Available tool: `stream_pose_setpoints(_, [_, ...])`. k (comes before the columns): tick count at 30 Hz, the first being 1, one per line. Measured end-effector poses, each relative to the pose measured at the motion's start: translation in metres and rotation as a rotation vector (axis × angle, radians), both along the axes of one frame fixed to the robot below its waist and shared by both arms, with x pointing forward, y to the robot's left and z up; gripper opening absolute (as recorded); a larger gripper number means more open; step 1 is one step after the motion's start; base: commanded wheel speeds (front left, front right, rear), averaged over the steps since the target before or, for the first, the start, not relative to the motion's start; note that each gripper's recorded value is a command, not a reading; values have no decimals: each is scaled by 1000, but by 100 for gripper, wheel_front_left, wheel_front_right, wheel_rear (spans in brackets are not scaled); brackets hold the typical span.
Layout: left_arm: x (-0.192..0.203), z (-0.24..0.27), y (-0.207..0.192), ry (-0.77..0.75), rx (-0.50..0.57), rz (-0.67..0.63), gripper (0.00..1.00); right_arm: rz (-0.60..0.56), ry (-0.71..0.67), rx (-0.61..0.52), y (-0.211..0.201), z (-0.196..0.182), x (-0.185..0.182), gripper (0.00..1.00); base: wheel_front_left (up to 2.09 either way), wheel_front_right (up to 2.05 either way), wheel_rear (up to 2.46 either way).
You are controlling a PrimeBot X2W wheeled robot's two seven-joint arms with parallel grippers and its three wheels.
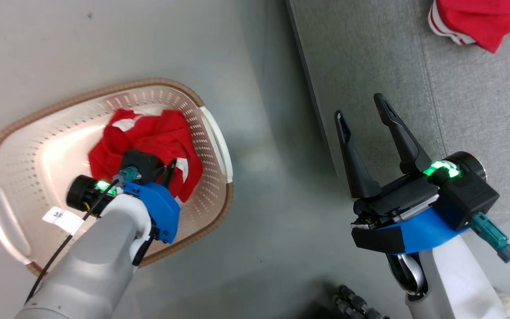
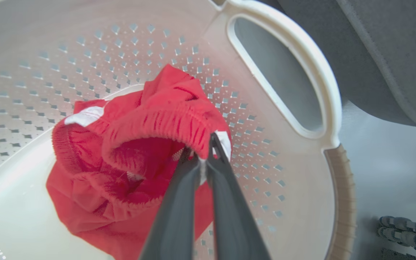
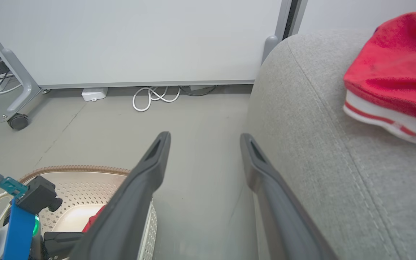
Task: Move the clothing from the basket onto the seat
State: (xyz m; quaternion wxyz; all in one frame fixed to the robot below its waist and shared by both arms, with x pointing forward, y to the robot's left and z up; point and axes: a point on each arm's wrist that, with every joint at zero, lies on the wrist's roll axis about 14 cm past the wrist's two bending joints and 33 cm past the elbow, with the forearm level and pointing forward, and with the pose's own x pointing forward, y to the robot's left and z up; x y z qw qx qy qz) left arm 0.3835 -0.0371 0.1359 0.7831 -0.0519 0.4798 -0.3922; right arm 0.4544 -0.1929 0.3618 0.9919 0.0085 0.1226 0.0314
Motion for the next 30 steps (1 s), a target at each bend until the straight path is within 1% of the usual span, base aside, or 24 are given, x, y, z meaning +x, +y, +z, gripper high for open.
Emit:
stream_pose_setpoints(4, [10,27,1,-54,-24,42,0,23,-41,2,8,16,3,100,0,0,0])
stream_pose_setpoints(12, [9,90,7,-144,-68,109,0,61,-133,6,22,61,-2,100,0,0,0])
stream_pose_setpoints(21, [9,166,18,-308,-112,179,0,80,-242,20,33,117,-23,100,0,0,0])
stream_pose_setpoints(30, [9,234,28,-495,-151,216,0,98,-304,42,44,151,-50,100,0,0,0])
